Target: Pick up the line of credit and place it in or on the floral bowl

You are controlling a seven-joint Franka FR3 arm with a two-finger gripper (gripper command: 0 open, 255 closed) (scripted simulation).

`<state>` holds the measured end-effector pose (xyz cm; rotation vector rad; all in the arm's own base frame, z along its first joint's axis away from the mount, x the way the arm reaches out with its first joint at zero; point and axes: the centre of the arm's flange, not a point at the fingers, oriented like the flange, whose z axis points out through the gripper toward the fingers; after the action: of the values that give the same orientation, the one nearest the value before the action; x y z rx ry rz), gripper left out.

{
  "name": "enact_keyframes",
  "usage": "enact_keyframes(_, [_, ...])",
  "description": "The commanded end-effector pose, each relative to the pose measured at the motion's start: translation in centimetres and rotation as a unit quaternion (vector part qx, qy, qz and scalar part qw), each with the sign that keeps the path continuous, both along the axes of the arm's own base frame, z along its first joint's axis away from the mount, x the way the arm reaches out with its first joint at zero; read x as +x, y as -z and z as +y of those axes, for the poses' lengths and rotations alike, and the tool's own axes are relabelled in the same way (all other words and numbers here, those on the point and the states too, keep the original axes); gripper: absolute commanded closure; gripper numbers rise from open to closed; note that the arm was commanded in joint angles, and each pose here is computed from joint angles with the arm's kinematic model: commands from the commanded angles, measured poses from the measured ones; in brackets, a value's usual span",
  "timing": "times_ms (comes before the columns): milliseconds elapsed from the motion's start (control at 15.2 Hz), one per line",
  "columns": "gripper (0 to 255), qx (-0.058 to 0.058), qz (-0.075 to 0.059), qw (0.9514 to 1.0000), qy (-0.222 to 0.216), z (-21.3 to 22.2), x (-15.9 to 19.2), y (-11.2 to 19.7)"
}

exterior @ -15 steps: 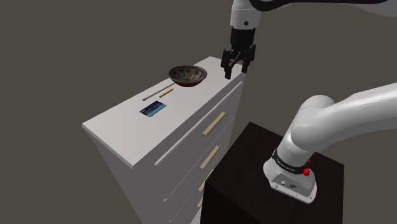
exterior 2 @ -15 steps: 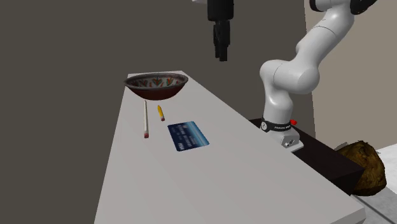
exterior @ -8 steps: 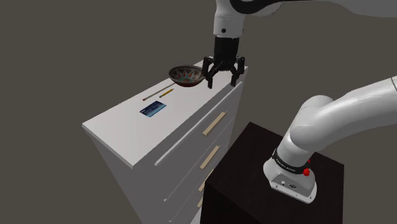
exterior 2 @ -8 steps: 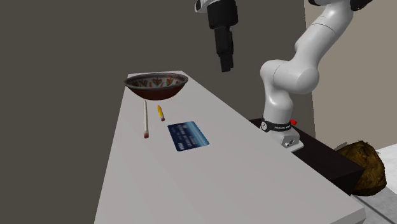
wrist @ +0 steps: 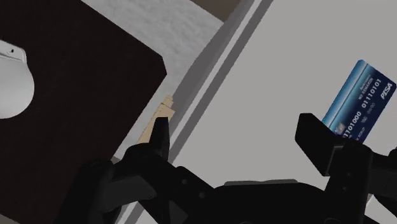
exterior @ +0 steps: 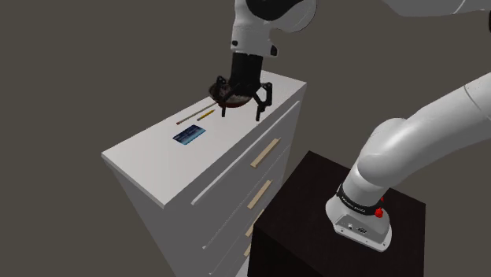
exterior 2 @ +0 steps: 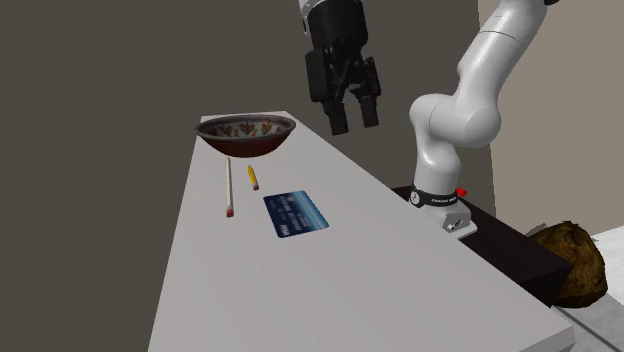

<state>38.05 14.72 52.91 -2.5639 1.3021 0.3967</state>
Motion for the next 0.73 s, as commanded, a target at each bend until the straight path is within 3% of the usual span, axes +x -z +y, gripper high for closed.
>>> enact_keyframes(0, [0,0.017,0.014,0.9986,0.048,1.5,1.4,0.6])
enact_keyframes(132, [0,0.032,0.028,0.9947,0.093,2.7,3.1,1.1])
enact_keyframes(330, [0,0.056,0.047,0.9844,0.16,4.4,5.8,1.8])
enact_keyframes(660, [0,0.091,0.077,0.9578,0.262,6.2,10.2,3.0])
